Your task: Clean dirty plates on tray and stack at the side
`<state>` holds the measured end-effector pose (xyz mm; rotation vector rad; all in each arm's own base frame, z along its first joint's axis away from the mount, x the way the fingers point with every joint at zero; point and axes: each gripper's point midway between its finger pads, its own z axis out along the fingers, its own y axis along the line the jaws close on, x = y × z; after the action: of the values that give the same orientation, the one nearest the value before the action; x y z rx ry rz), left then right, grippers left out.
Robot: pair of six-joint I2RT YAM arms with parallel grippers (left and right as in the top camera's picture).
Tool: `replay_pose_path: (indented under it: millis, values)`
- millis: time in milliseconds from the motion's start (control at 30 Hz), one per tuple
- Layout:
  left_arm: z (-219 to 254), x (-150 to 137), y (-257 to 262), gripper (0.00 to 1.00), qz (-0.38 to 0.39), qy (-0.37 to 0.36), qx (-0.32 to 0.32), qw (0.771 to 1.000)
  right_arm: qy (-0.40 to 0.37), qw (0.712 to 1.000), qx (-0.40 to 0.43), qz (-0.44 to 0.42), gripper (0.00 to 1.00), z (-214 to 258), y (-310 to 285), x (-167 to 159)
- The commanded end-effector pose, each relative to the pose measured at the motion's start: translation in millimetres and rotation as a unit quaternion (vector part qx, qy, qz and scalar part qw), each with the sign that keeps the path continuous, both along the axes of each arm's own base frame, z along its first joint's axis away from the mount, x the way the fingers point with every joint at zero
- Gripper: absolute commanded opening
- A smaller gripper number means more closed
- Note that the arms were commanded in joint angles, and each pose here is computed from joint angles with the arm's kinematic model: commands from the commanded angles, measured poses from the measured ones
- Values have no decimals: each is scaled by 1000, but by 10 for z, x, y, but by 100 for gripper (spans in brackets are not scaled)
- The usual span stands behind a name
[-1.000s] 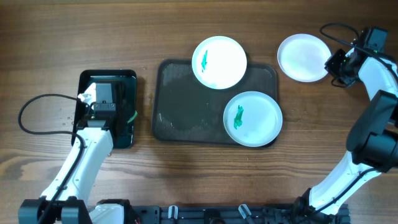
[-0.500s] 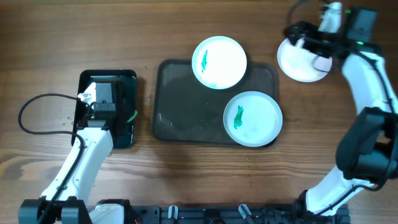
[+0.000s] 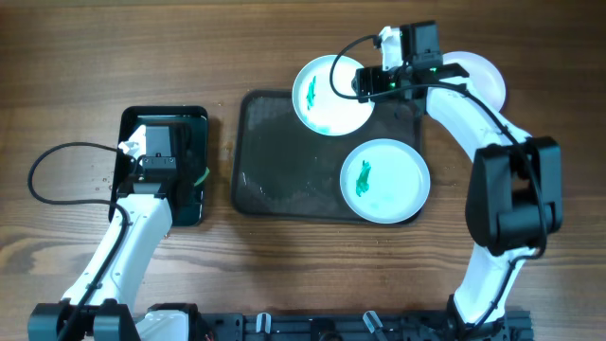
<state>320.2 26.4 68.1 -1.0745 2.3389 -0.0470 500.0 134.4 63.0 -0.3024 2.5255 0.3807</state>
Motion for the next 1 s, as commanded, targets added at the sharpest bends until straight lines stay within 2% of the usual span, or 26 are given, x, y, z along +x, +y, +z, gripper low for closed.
replay_pose_path:
  millis: [0,133,267,400,500,633,767,900,967]
  values:
    - [-22,5,-2,4,5,0,-8,1000,21,1000,-12,4,84,-270,3,-10]
    - [-13,20,-2,4,5,-4,-8,1000,24,1000,-8,14,75,-357,88,-17]
    - [-12,21,-2,4,5,-4,-8,1000,27,999,-9,22,48,-410,171,-43]
    - [-12,21,-2,4,5,-4,-9,1000,31,999,-8,25,35,-435,238,-69]
    - [-10,24,-2,4,5,-5,-8,1000,36,999,-3,21,6,-437,283,-89]
    - [7,52,-3,4,5,-12,-9,1000,60,997,28,46,4,-427,503,-239]
    - [21,75,-3,4,5,-17,-9,1000,119,986,82,83,4,-429,768,-547]
    - [21,74,-3,4,5,-17,-9,1000,177,978,80,78,4,-504,852,-818]
    - [22,76,-3,4,5,-17,-9,1000,181,976,75,90,17,-514,919,-881]
